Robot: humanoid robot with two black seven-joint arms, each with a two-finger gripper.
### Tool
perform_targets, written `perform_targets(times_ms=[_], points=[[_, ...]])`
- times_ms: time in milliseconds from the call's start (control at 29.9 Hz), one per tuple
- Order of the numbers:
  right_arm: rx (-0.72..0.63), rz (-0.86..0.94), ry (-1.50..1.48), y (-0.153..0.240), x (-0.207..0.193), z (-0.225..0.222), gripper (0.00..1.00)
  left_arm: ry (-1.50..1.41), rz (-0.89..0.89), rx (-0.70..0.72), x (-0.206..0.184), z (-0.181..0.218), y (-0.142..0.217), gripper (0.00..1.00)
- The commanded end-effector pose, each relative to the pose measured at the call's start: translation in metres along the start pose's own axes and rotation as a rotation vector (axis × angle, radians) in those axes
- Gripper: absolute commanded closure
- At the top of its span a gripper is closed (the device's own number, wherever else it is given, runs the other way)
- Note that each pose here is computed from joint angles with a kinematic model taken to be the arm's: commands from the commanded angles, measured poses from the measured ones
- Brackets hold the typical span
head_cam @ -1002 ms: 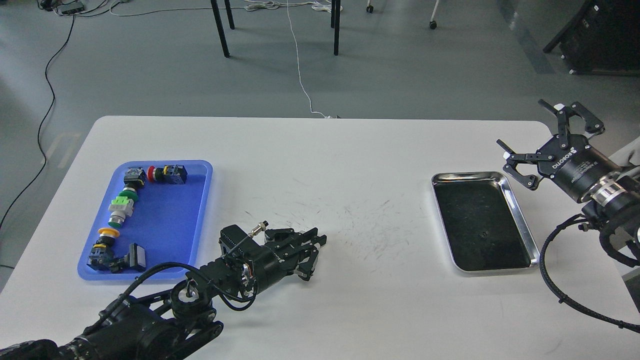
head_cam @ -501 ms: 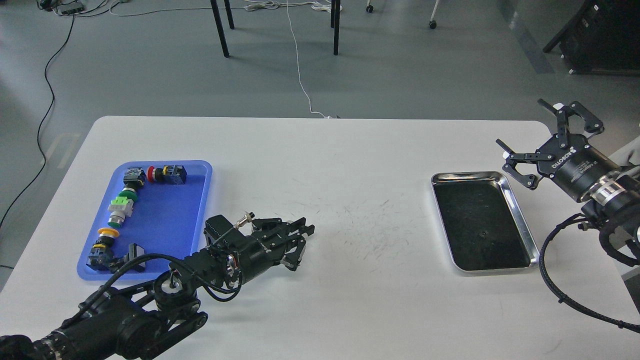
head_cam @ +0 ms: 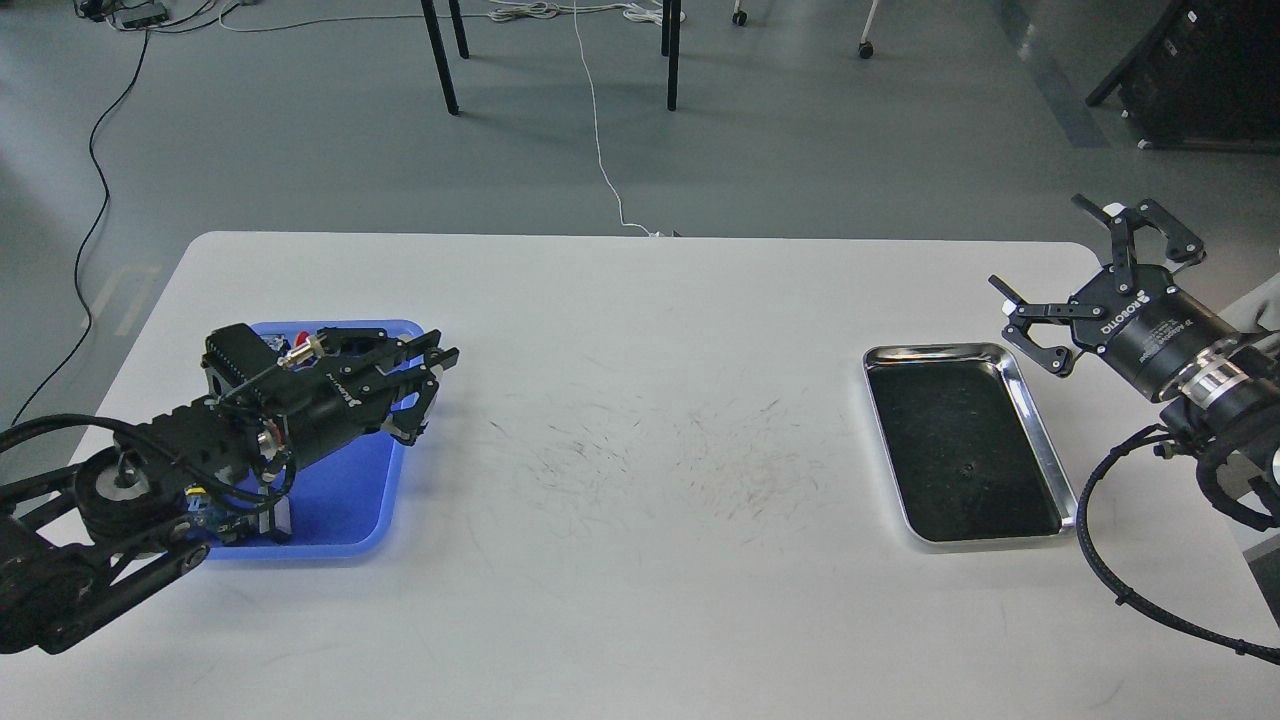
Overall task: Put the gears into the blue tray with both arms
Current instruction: 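Place the gear into the blue tray, open and lift the left gripper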
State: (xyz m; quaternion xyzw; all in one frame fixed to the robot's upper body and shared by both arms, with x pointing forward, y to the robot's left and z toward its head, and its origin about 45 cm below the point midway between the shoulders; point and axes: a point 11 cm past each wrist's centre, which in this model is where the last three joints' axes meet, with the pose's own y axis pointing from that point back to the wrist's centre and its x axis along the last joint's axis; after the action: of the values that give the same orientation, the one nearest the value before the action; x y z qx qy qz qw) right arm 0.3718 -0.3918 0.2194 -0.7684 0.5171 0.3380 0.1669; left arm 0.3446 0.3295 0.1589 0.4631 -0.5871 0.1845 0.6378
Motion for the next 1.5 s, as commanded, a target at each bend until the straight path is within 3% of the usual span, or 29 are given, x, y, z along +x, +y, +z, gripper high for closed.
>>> perform_targets(times_ms=[0, 234, 568, 868, 1002, 1202, 1269, 1369, 1469], points=[[-0.001, 0.0, 0.0, 0.0, 0.0, 0.0, 0.03, 0.092, -0.038, 0.099, -0.008, -0.022, 0.014, 0.96], [-0.004, -0.002, 0.003, -0.001, -0.001, 0.001, 0.03, 0.318, -0.117, 0.227, -0.026, -0.038, 0.018, 0.96], [-0.007, -0.001, 0.003, -0.001, -0.001, 0.002, 0.03, 0.332, -0.202, 0.291, -0.072, -0.043, 0.026, 0.96], [-0.007, -0.001, 0.004, -0.001, 0.0, 0.001, 0.03, 0.338, -0.204, 0.305, -0.085, -0.039, 0.021, 0.91], [-0.007, -0.001, 0.003, -0.001, -0.001, 0.002, 0.03, 0.34, -0.201, 0.305, -0.084, -0.039, 0.021, 0.8], [-0.007, -0.001, 0.003, -0.001, -0.001, 0.002, 0.03, 0.335, -0.184, 0.304, -0.082, -0.04, 0.021, 0.5], [-0.007, -0.001, 0.003, -0.001, -0.001, 0.002, 0.03, 0.332, -0.174, 0.304, -0.079, -0.04, 0.019, 0.38], [-0.006, -0.001, 0.003, -0.001, -0.001, 0.001, 0.03, 0.33, -0.152, 0.301, -0.071, -0.042, 0.016, 0.09], [-0.007, -0.004, 0.004, -0.002, -0.001, 0.001, 0.03, 0.324, -0.101, 0.317, -0.056, -0.052, 0.014, 0.04]])
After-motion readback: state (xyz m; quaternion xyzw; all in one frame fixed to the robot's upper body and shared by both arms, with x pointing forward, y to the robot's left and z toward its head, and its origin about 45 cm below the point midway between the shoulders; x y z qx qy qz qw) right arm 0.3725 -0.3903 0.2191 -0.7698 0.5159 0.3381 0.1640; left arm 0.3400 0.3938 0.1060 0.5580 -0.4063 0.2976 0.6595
